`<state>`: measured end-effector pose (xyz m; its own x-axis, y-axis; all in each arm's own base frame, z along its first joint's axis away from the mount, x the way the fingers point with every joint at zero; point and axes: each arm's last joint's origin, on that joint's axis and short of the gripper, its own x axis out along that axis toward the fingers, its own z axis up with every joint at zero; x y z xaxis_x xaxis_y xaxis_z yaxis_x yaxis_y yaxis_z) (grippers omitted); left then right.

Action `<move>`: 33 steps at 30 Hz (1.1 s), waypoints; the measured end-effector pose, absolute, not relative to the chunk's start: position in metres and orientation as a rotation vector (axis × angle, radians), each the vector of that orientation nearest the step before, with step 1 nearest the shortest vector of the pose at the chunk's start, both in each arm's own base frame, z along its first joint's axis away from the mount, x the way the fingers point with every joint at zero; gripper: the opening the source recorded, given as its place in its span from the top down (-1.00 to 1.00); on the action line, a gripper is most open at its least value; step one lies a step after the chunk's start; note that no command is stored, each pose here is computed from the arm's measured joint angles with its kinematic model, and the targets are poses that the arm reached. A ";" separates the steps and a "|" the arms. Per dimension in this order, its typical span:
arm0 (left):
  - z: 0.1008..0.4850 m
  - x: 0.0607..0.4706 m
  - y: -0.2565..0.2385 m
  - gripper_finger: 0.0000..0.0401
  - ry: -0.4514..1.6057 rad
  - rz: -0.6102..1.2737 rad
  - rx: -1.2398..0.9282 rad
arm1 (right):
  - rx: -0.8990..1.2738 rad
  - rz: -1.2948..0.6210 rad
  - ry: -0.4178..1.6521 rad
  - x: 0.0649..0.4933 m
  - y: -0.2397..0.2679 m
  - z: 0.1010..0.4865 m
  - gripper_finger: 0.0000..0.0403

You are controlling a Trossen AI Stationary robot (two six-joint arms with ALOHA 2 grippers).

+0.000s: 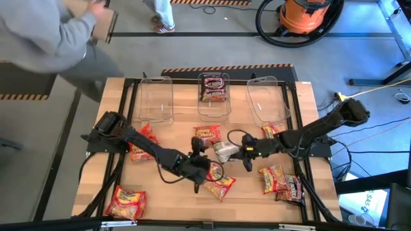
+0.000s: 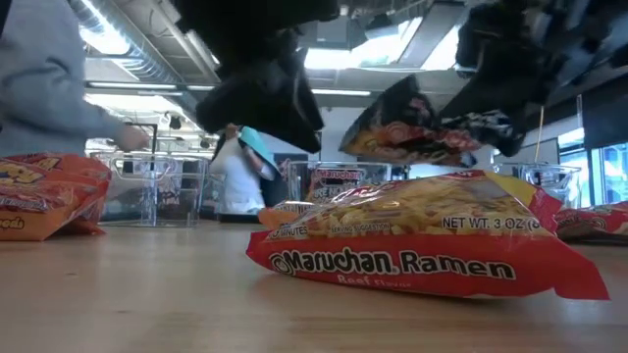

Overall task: Sort Maruchan noodles
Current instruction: Put the top black noodle pack into the middle transparent bin

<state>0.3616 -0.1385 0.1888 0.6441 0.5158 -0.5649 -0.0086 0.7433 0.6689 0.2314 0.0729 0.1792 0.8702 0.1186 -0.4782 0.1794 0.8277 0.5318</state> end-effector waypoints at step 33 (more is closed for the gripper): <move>0.198 0.382 -0.143 0.54 0.555 0.158 0.580 | 0.602 0.174 0.450 0.244 0.067 0.186 0.93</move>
